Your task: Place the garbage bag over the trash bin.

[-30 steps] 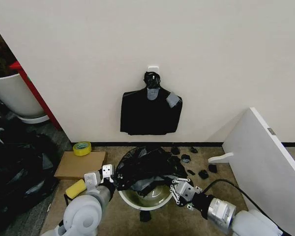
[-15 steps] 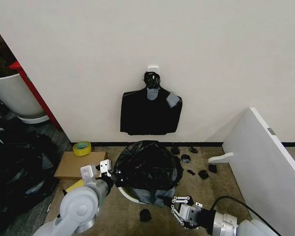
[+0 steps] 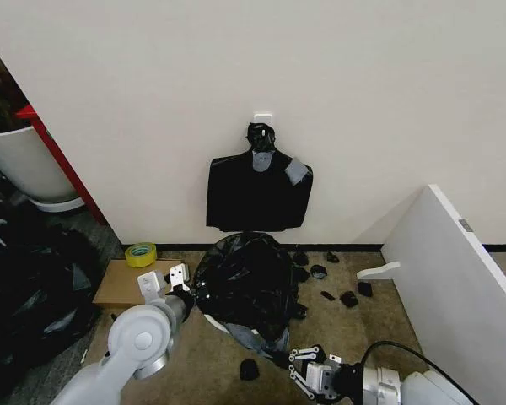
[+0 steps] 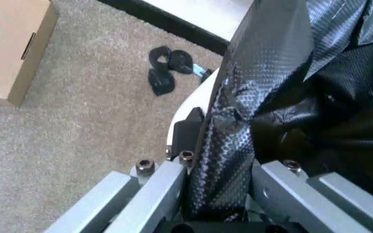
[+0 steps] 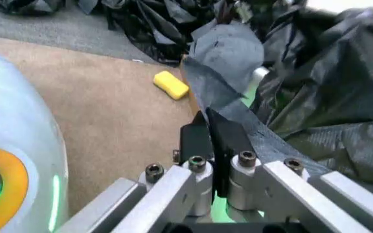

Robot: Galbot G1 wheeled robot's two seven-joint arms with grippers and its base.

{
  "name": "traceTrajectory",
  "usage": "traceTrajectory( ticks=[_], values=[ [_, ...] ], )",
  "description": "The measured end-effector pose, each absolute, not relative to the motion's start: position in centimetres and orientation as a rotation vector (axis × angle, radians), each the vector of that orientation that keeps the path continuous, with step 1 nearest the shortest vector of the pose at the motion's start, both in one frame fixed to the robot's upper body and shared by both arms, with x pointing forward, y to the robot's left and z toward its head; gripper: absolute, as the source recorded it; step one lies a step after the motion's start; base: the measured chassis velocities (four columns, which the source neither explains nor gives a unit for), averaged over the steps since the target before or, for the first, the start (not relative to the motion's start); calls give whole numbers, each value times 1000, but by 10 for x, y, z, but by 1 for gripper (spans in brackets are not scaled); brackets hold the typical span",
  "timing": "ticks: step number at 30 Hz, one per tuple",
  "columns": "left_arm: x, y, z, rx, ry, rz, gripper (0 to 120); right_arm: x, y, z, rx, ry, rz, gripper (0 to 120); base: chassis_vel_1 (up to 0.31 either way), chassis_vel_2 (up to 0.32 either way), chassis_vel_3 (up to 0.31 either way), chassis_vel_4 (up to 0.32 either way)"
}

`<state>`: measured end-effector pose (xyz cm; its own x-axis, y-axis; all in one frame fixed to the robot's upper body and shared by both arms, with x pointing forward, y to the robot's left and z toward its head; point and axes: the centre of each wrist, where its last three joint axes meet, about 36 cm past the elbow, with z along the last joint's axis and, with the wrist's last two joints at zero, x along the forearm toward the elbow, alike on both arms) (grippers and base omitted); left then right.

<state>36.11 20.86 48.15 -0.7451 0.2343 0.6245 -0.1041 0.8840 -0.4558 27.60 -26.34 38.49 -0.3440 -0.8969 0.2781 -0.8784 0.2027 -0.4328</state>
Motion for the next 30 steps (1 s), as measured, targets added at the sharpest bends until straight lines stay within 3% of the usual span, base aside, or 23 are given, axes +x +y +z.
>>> traceTrajectory(
  ticks=[16, 28, 30],
  values=[
    [366, 207, 498, -93, -2317, 715, 0, 300, -253, 321, -1671, 2502, -991, 0, 0, 0, 0, 0],
    [362, 208, 496, -95, -2304, 698, 0, 300, -258, 310, -1610, 2578, -995, 0, 0, 0, 0, 0],
    [365, 209, 494, -84, -2309, 695, 0, 295, -261, 316, -1626, 2568, -956, 6, 0, 0, 0, 0]
  ],
)
